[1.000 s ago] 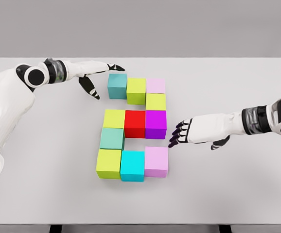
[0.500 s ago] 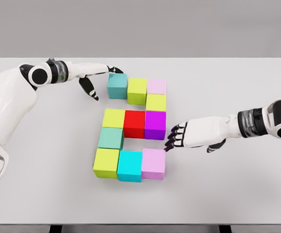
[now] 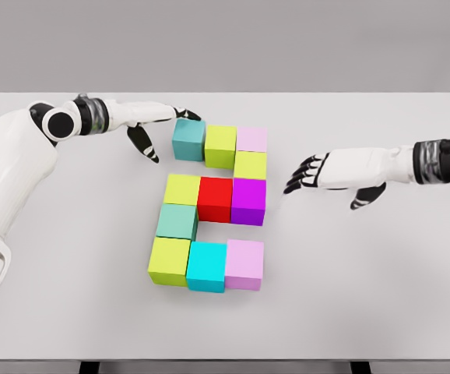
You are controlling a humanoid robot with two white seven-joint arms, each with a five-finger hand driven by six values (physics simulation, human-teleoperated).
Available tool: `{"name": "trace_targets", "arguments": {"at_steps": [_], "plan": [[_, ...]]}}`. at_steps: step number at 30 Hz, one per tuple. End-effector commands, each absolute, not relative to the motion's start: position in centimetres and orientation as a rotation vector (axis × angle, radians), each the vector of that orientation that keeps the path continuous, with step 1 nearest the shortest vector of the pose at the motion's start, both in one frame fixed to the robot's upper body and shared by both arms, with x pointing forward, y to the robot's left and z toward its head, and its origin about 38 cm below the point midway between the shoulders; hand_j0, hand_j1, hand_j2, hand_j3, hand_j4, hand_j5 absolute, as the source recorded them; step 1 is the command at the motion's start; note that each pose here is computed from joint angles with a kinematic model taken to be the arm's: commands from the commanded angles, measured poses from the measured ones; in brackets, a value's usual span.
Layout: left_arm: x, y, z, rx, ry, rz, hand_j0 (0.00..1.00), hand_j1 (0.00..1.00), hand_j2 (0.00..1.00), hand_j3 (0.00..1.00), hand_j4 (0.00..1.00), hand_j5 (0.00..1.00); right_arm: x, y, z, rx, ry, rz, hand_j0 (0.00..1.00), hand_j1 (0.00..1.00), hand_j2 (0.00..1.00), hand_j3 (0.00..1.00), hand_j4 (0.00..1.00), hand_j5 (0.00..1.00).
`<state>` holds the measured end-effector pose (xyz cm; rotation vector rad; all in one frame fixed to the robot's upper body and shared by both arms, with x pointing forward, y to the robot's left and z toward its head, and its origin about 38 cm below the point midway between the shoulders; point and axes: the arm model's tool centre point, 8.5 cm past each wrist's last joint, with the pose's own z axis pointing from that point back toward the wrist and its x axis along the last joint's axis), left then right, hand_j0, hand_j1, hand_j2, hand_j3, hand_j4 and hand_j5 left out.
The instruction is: Assemble the squares on the desktop into the number 2
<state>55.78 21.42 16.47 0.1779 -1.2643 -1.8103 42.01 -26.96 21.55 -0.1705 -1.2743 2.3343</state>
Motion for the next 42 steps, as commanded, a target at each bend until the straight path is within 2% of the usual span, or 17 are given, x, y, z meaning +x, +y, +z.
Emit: {"name": "trace_targets", "arguments": {"at_steps": [1,11,18,27,42], "plan": [[55.7,21.3,16.6,0.171,-1.279,-1.817,1.00,1.00,1.00,1.00,1.00,1.00,42.5,-27.7,21.9,-0.173,-1.285,2.286,1.00,1.00,1.00,1.00,1.00,1.00],[55.6,22.0,16.5,0.176,-1.267,-1.830,1.00,1.00,1.00,1.00,1.00,1.00,43.0,-28.2,23.0,-0.210,-1.312,2.266,1.00,1.00,1.00,1.00,1.00,1.00],[55.5,22.0,16.4,0.175,-1.266,-1.830,1.00,1.00,1.00,1.00,1.00,1.00,44.0,-30.6,24.0,-0.208,-1.345,2.134,1.00,1.00,1.00,1.00,1.00,1.00],[55.5,22.1,16.2,0.173,-1.263,-1.831,1.00,1.00,1.00,1.00,1.00,1.00,44.6,-32.0,27.5,-0.308,-1.435,2.067,1.00,1.00,1.00,1.00,1.00,1.00],[55.4,22.0,15.9,0.172,-1.250,-1.844,1.00,1.00,1.00,1.00,1.00,1.00,44.9,-31.6,29.0,-0.332,-1.467,2.072,1.00,1.00,1.00,1.00,1.00,1.00]]}}
